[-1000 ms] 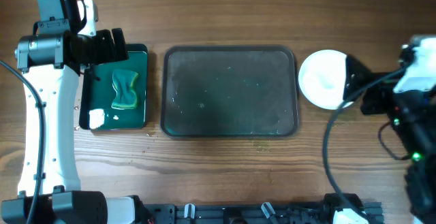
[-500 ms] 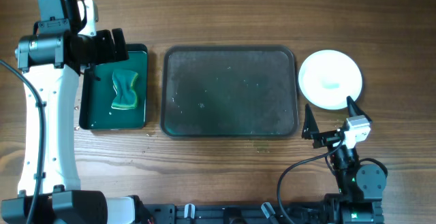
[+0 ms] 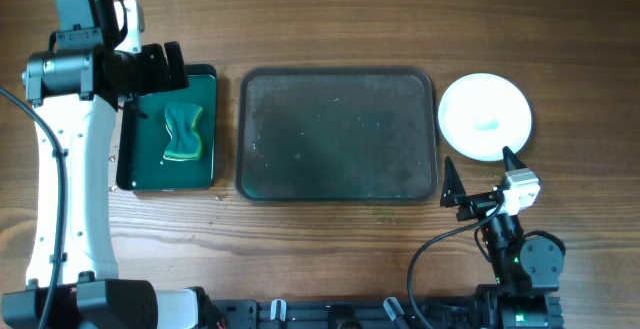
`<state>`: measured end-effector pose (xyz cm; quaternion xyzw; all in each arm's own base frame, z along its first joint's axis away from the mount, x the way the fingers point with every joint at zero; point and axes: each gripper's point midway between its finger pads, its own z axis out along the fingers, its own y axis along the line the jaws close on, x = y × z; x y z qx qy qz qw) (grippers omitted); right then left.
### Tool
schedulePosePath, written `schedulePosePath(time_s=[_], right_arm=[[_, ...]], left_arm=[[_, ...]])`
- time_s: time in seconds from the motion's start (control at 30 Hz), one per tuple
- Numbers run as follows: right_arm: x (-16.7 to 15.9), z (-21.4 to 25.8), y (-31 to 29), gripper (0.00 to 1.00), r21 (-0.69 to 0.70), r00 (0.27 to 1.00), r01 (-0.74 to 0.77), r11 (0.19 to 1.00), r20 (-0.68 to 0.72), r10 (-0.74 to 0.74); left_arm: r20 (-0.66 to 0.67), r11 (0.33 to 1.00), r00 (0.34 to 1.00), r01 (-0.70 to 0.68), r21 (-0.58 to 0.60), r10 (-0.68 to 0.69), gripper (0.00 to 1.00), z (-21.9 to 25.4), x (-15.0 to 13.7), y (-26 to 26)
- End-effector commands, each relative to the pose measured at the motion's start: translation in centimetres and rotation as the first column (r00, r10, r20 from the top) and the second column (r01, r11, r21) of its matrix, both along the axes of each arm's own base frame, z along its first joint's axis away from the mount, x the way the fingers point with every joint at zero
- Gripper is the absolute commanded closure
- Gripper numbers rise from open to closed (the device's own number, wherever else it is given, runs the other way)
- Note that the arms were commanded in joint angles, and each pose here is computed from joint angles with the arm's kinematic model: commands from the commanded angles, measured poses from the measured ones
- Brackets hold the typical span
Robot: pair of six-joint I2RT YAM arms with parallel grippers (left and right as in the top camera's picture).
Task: Clean dirty plates on tray and stack at the side
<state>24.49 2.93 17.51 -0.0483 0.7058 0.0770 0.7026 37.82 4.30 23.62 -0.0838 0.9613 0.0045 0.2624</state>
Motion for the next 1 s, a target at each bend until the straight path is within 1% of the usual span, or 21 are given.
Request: schedulePosePath(time_s=[0.0,0.1,0.17,0.2,0.23,0.27,0.3,0.33,0.37,0.43,0.47,0.5,0.6,0.67,0.77,0.9,0.97], right_arm=[[-0.1,0.1,0.3,0.00,0.014,1.000,-0.017,1.000,0.001,0.017],[-0.1,0.1,0.3,0.00,0.014,1.000,-0.017,1.000,0.002,0.017],[-0.1,0.1,0.3,0.00,0.014,1.000,-0.017,1.000,0.001,0.017],[-0.1,0.1,0.3,0.00,0.014,1.000,-0.017,1.000,0.001,0.017],[-0.1,0.1,0.3,0.00,0.014,1.000,-0.017,1.000,0.002,0.017],[-0.1,0.1,0.3,0.00,0.014,1.000,-0.017,1.000,0.001,0.017],[-0.1,0.1,0.3,0.00,0.014,1.000,-0.017,1.000,0.002,0.017],[-0.1,0.1,0.3,0.00,0.013,1.000,-0.017,1.000,0.001,0.017],[-0.1,0.1,0.3,0.00,0.014,1.000,-0.017,1.000,0.001,0.017],[-0.1,0.1,0.3,0.00,0.014,1.000,-0.017,1.000,0.001,0.017],[-0.1,0.1,0.3,0.01,0.014,1.000,-0.017,1.000,0.001,0.017],[-0.1,0.1,0.3,0.00,0.014,1.000,-0.017,1.000,0.001,0.017],[-0.1,0.1,0.3,0.00,0.014,1.000,-0.017,1.000,0.001,0.017],[-0.1,0.1,0.3,0.00,0.014,1.000,-0.017,1.000,0.001,0.017],[-0.1,0.1,0.3,0.00,0.014,1.000,-0.017,1.000,0.002,0.017],[-0.1,0.1,0.3,0.00,0.014,1.000,-0.017,1.000,0.001,0.017],[-0.1,0.1,0.3,0.00,0.014,1.000,-0.017,1.000,0.001,0.017]], left_arm=[[0.003,1.000,1.000,0.013,0.001,-0.013,0.00,0.1,0.1,-0.1],[0.007,1.000,1.000,0.015,0.009,-0.015,0.00,0.2,0.1,0.0],[0.043,1.000,0.999,0.013,0.015,-0.014,0.00,1.2,-0.2,-0.1],[0.088,1.000,0.996,0.018,0.020,-0.020,0.00,1.9,-0.2,-0.3],[0.218,0.999,0.975,0.038,0.022,-0.042,0.00,3.4,0.2,-1.0],[0.303,0.999,0.951,0.051,0.017,-0.054,0.00,4.1,0.1,-1.5],[0.402,0.998,0.913,0.070,0.012,-0.068,0.00,4.8,-0.2,-2.0],[0.504,0.996,0.860,0.084,0.012,-0.079,0.00,5.2,-1.0,-2.5],[0.569,0.997,0.820,0.072,0.003,-0.061,0.00,5.1,-1.9,-2.6],[0.705,0.998,0.709,0.055,-0.033,-0.015,0.00,3.8,-5.2,-3.0],[0.733,0.998,0.680,0.060,-0.028,-0.020,0.00,3.2,-6.1,-3.2],[0.779,0.997,0.626,0.074,-0.018,-0.033,0.00,2.0,-7.7,-3.7],[0.843,0.994,0.534,0.108,-0.001,-0.057,0.00,-1.2,-10.4,-4.8],[0.864,0.993,0.499,0.116,0.005,-0.063,0.00,-3.1,-11.6,-5.1],[0.887,0.993,0.456,0.121,0.013,-0.067,0.00,-4.4,-12.5,-5.3],[0.868,0.993,0.491,0.121,0.007,-0.066,0.00,-5.8,-12.9,-5.3],[0.847,0.993,0.527,0.121,0.001,-0.065,0.00,-6.9,-13.1,-5.3]])
